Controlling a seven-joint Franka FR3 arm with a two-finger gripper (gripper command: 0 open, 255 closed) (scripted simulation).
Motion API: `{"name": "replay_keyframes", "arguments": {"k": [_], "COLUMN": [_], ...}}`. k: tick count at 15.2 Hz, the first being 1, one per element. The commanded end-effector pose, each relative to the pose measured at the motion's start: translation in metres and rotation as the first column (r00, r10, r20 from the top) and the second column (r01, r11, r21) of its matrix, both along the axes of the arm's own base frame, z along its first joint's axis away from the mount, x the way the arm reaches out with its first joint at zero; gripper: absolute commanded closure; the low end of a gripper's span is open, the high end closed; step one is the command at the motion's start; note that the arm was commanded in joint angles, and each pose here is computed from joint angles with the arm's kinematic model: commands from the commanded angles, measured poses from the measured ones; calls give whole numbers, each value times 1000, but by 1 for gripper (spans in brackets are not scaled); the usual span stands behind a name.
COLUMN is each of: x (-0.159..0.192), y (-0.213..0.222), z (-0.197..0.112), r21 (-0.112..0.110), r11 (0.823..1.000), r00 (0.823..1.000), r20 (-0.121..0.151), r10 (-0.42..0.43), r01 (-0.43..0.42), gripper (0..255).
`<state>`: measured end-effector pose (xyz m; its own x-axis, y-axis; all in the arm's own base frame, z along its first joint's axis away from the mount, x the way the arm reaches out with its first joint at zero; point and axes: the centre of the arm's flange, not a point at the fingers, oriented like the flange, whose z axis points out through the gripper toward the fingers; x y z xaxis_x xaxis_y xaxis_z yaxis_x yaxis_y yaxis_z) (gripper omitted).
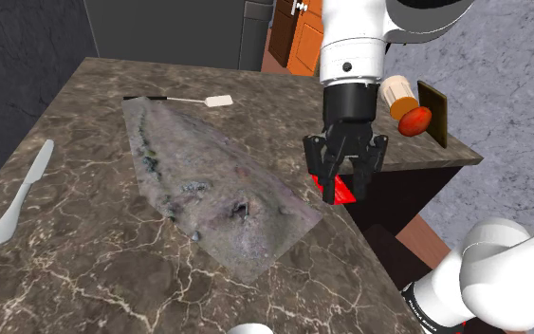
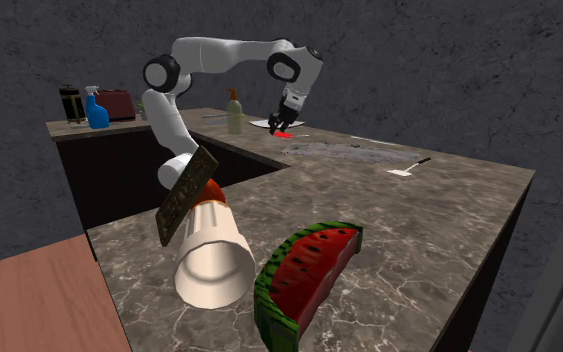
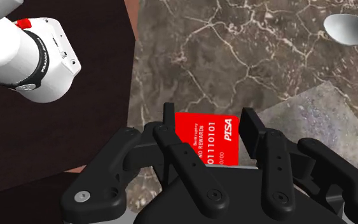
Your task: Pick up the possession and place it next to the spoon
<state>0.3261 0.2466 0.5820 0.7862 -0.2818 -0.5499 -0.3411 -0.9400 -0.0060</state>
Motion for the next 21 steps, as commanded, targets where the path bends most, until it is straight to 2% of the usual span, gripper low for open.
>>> {"name": "replay_keyframes", "arguments": {"k": [1,21], "x": [-13,-144], "y": [20,250], "z": [-2,-1], "r21": [0,0], "r11": [1000,1000], "r00": [1000,1000], "r20": [0,0], "r10": [-2,-2], "r01": [2,2], "gripper": [255,255]}}
